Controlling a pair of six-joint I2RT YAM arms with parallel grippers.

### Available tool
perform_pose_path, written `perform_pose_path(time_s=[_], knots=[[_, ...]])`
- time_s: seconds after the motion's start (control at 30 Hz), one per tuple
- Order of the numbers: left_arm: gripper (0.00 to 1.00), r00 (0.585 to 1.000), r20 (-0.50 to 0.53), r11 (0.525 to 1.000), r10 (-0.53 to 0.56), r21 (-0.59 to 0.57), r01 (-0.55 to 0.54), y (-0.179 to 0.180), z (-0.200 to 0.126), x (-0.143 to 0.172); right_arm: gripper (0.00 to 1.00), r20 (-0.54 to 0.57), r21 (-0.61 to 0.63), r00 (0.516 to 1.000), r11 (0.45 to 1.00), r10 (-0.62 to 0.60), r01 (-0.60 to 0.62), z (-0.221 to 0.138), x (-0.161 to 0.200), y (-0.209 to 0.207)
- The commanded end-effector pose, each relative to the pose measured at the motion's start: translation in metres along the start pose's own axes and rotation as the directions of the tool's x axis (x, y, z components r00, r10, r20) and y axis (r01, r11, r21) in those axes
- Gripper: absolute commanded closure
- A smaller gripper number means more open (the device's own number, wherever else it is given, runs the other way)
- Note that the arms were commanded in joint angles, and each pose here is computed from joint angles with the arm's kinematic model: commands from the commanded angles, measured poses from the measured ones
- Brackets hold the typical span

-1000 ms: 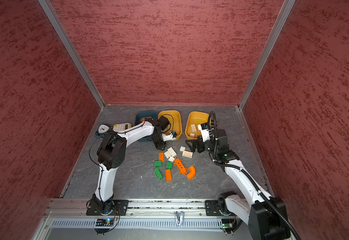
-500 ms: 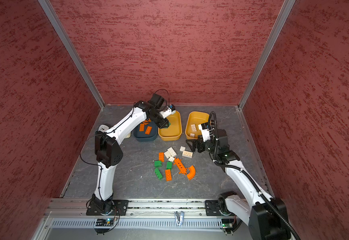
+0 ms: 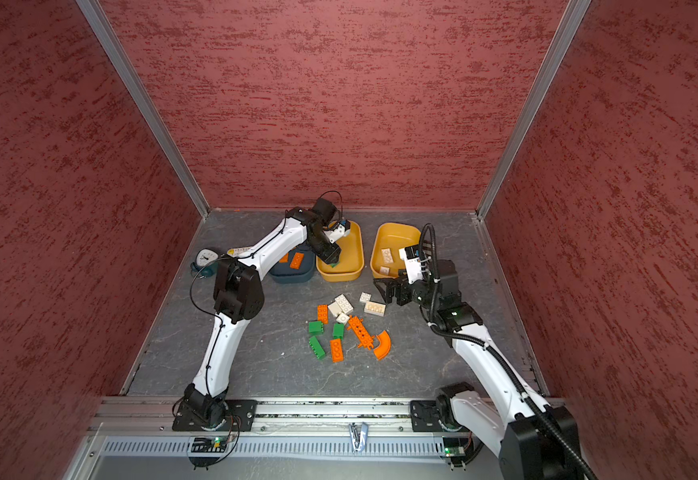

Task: Sort the legos into containers by color
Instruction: Place the lego in the container, then pick up the lego from the center of the table.

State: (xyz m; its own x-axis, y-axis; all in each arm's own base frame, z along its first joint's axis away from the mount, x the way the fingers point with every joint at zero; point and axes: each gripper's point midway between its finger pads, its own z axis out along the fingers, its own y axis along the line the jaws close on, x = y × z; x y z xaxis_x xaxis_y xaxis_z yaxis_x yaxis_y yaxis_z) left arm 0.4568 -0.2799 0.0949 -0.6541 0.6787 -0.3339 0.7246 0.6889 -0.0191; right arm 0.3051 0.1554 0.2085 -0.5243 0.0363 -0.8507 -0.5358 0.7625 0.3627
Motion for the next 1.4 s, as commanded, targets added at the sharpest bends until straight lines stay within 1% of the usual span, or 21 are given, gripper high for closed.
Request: perform_pose_path(time_s=[0.0, 0.07, 0.23, 0.4, 0.5, 0.57, 0.63, 0.77, 0.83, 1.13, 1.37], knots=[[0.33, 0.999, 0.032, 1.0, -0.001, 0.007, 0.0, -0.013, -0.031, -0.002, 0.01, 0.015, 0.011, 1.0, 1.0, -0.023, 0.023, -0.002, -0.006, 0.001], [0.3, 0.999, 0.039, 1.0, -0.005, 0.018, 0.004, -0.023, -0.042, 0.004, 0.01, 0.015, 0.008, 1.0, 1.0, -0.023, 0.023, -0.002, -0.006, 0.002], [0.29, 0.999, 0.006, 0.999, -0.046, 0.001, 0.046, -0.048, -0.059, 0.032, 0.01, 0.016, -0.011, 1.0, 1.0, -0.021, 0.021, -0.001, -0.006, 0.004], [0.29, 0.987, -0.021, 0.987, -0.16, 0.012, 0.16, -0.073, -0.059, 0.069, 0.01, 0.001, -0.031, 1.0, 0.999, -0.012, 0.012, 0.002, -0.003, 0.006], [0.29, 0.966, -0.034, 0.966, -0.255, 0.025, 0.256, -0.09, -0.054, 0.087, 0.01, -0.004, -0.042, 1.0, 0.999, -0.006, 0.005, 0.004, 0.0, 0.006], [0.29, 0.945, -0.041, 0.945, -0.325, 0.024, 0.326, -0.099, -0.049, 0.097, 0.01, -0.007, -0.045, 1.0, 0.999, 0.001, -0.001, 0.005, 0.001, 0.006], [0.3, 0.91, -0.052, 0.911, -0.411, 0.002, 0.412, -0.104, -0.039, 0.109, 0.01, -0.008, -0.05, 1.0, 0.999, 0.009, -0.009, 0.006, 0.003, 0.006], [0.31, 0.865, -0.075, 0.868, -0.496, -0.037, 0.495, -0.111, -0.023, 0.128, 0.01, -0.013, -0.054, 1.0, 0.998, 0.016, -0.016, 0.007, 0.005, 0.005], [0.34, 0.844, -0.085, 0.849, -0.529, -0.065, 0.525, -0.11, -0.015, 0.135, 0.01, -0.018, -0.05, 1.0, 0.999, 0.017, -0.018, 0.008, 0.007, 0.004], [0.36, 0.809, -0.108, 0.814, -0.578, -0.146, 0.562, -0.106, 0.012, 0.15, 0.01, -0.024, -0.039, 0.999, 0.999, 0.021, -0.022, 0.009, 0.01, 0.002], [0.42, 0.8, -0.128, 0.807, -0.586, -0.176, 0.563, -0.104, 0.024, 0.159, 0.01, -0.027, -0.035, 0.999, 0.999, 0.022, -0.023, 0.009, 0.012, 0.0]])
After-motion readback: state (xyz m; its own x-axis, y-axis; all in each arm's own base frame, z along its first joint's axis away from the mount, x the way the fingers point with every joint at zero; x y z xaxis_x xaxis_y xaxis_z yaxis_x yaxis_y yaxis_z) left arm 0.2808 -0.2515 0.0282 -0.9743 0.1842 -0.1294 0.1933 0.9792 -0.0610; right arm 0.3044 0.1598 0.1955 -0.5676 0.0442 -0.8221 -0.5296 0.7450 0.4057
